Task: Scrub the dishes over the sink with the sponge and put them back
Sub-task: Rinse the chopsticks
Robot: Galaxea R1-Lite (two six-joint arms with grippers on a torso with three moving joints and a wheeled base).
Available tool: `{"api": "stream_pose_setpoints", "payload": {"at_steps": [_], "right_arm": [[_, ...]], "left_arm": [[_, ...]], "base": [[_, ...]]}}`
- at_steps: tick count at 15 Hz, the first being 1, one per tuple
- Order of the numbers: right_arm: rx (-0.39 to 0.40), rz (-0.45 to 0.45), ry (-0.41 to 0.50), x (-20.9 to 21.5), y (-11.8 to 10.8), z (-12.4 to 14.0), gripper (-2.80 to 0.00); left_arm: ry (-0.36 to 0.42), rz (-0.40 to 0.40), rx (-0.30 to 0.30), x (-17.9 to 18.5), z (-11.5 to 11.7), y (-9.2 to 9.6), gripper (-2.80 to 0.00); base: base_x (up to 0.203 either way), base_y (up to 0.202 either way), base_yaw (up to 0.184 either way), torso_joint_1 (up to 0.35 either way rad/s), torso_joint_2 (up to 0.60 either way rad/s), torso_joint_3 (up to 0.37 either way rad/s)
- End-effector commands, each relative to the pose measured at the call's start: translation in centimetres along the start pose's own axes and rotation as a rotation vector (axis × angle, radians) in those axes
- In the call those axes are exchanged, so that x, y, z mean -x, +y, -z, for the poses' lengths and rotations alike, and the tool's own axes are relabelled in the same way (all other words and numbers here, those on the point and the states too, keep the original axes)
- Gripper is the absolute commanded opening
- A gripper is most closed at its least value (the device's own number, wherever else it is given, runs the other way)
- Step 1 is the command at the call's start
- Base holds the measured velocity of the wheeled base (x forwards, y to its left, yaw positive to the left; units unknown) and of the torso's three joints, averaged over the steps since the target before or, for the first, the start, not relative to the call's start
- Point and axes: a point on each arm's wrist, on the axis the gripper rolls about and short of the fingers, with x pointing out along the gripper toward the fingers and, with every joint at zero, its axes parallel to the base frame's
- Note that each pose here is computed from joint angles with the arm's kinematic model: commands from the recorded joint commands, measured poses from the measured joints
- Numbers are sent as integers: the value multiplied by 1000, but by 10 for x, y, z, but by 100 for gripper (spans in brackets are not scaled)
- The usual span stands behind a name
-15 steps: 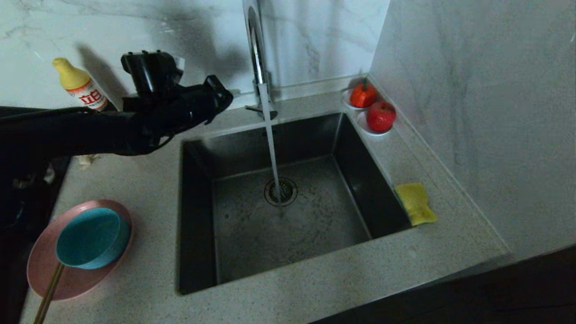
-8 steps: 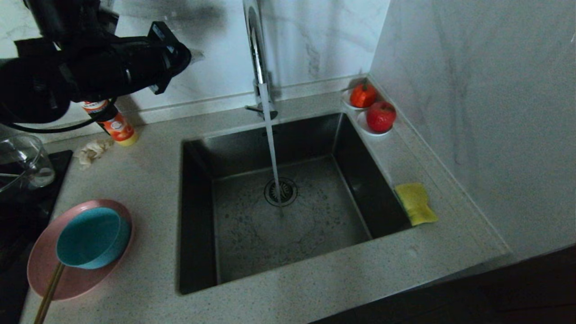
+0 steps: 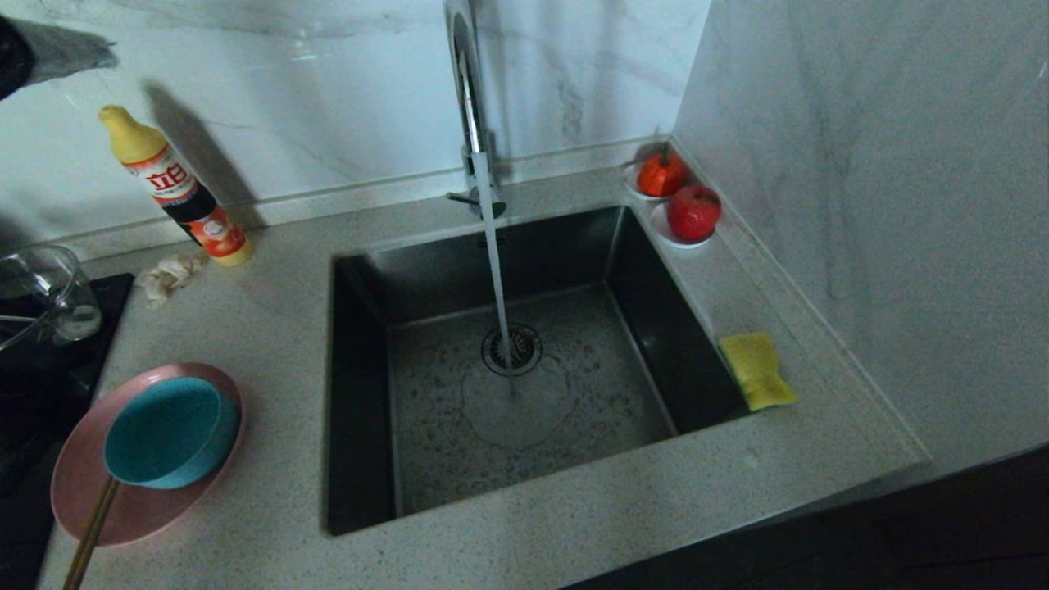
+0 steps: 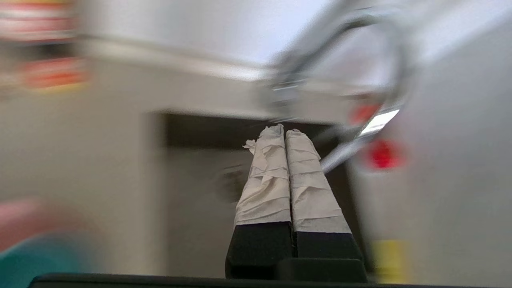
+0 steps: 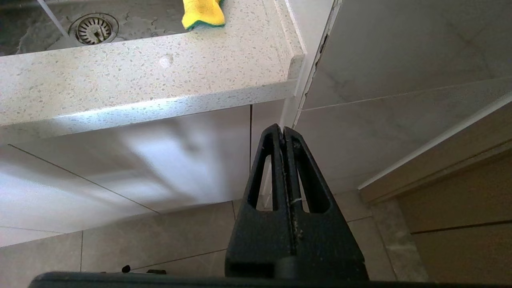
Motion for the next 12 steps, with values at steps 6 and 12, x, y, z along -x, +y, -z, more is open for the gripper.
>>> {"api": "stream_pose_setpoints", "payload": {"at_steps": [6,12], "right_arm": [[1,-1,0,0,0,0,-280],[1,-1,0,0,0,0,-280]], "left_arm": [[-78,-463,-258,117,56,39,-280],[-75,-704,-353,118,78,55,-280]], "base": [[0,0,0,0,0,0],[0,0,0,0,0,0]]}}
